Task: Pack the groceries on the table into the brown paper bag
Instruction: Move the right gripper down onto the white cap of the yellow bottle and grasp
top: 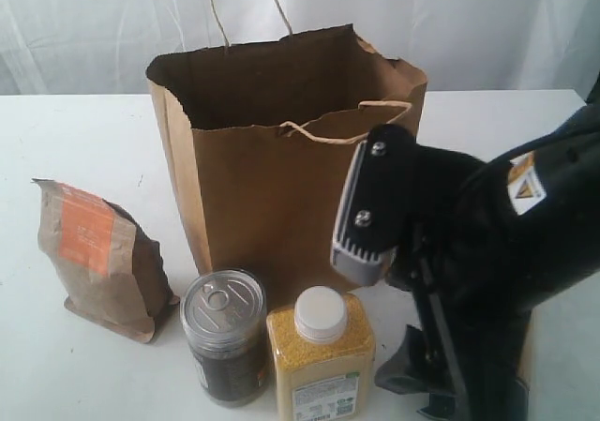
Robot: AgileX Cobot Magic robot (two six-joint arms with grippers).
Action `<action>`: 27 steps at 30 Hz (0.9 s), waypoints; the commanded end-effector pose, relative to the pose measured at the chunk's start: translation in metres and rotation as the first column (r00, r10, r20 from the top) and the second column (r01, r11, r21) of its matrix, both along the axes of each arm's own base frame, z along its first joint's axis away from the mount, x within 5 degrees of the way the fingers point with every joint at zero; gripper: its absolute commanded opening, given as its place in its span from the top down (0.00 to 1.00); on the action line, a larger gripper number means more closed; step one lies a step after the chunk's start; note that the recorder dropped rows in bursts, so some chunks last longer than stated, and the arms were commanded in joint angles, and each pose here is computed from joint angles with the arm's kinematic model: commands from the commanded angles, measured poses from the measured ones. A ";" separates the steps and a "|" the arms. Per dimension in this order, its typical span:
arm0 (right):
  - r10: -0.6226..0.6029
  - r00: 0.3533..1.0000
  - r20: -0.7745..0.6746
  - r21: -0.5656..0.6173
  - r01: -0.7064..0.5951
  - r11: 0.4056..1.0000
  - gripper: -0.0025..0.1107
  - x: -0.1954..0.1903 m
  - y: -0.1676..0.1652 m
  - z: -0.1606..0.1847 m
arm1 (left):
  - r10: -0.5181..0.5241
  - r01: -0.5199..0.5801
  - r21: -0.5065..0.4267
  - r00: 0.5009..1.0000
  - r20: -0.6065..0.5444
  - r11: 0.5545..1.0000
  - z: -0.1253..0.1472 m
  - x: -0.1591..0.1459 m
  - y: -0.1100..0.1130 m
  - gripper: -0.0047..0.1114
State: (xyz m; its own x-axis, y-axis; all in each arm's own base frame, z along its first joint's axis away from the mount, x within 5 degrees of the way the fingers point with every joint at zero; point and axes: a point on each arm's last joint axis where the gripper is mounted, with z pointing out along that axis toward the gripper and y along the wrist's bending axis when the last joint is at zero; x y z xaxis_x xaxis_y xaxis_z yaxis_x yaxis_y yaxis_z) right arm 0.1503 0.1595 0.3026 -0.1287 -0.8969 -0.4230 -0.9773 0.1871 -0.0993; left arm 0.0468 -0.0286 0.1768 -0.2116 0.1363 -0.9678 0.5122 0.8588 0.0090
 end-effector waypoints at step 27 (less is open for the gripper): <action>-0.030 0.999 -0.037 -0.019 0.030 0.999 0.98 0.027 0.056 -0.054 | 0.003 -0.003 -0.001 1.000 -0.002 1.000 -0.001 0.000 0.000 0.72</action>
State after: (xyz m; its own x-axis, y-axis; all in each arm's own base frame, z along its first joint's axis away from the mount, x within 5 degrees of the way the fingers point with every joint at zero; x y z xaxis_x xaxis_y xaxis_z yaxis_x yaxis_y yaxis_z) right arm 0.1814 0.2197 0.2350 -0.0846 -0.9285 -0.3615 -0.9878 0.1257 -0.0918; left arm 0.0468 -0.0286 0.1768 -0.2116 0.1363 -0.9678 0.5122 0.8588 0.0090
